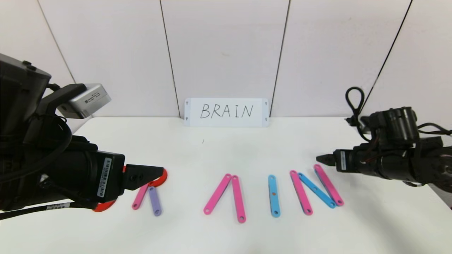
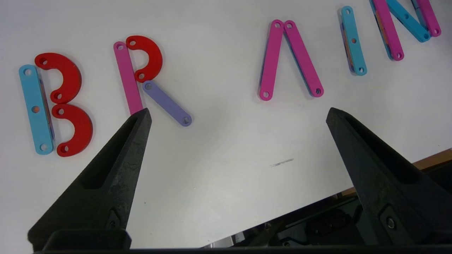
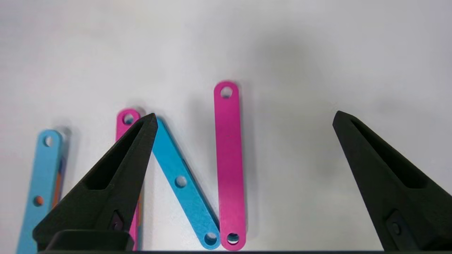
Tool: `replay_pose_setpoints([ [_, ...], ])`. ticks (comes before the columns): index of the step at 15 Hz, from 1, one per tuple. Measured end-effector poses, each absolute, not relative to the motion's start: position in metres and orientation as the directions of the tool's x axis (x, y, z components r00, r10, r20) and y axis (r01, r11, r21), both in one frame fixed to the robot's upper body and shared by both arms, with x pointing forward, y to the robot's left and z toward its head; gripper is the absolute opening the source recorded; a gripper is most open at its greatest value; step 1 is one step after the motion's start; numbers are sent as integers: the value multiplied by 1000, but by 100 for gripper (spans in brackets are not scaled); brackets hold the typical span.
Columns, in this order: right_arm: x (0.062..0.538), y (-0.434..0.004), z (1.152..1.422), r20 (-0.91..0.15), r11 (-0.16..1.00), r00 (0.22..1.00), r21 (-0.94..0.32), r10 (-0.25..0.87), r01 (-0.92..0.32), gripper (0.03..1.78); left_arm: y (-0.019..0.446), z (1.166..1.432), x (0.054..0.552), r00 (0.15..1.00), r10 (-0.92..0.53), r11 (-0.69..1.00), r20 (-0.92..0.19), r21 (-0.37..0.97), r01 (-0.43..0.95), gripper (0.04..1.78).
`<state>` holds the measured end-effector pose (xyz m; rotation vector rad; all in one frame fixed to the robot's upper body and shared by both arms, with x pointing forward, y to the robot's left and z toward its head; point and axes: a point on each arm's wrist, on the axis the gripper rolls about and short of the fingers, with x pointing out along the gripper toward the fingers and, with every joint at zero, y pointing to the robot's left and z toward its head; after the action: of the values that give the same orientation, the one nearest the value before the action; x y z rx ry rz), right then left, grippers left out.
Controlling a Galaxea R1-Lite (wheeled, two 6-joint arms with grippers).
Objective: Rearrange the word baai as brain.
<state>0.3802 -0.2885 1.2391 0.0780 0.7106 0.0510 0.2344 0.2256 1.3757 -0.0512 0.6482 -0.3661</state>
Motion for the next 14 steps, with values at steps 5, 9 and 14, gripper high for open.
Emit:
replay_pose_setpoints([
  [5, 360, -296, 1294, -448, 986, 880, -105, -161, 127, 174, 226, 1377, 233, 738, -351, 934, -576, -162, 319, 173],
  [9, 324, -306, 1334, -245, 939, 918, -230, -311, 257, 174, 229, 1381, 228, 746, -362, 931, -559, -169, 325, 173],
  [14, 244, -324, 1359, -91, 916, 937, -260, -337, 304, 174, 234, 1386, 218, 750, -388, 920, -536, -181, 347, 173],
])
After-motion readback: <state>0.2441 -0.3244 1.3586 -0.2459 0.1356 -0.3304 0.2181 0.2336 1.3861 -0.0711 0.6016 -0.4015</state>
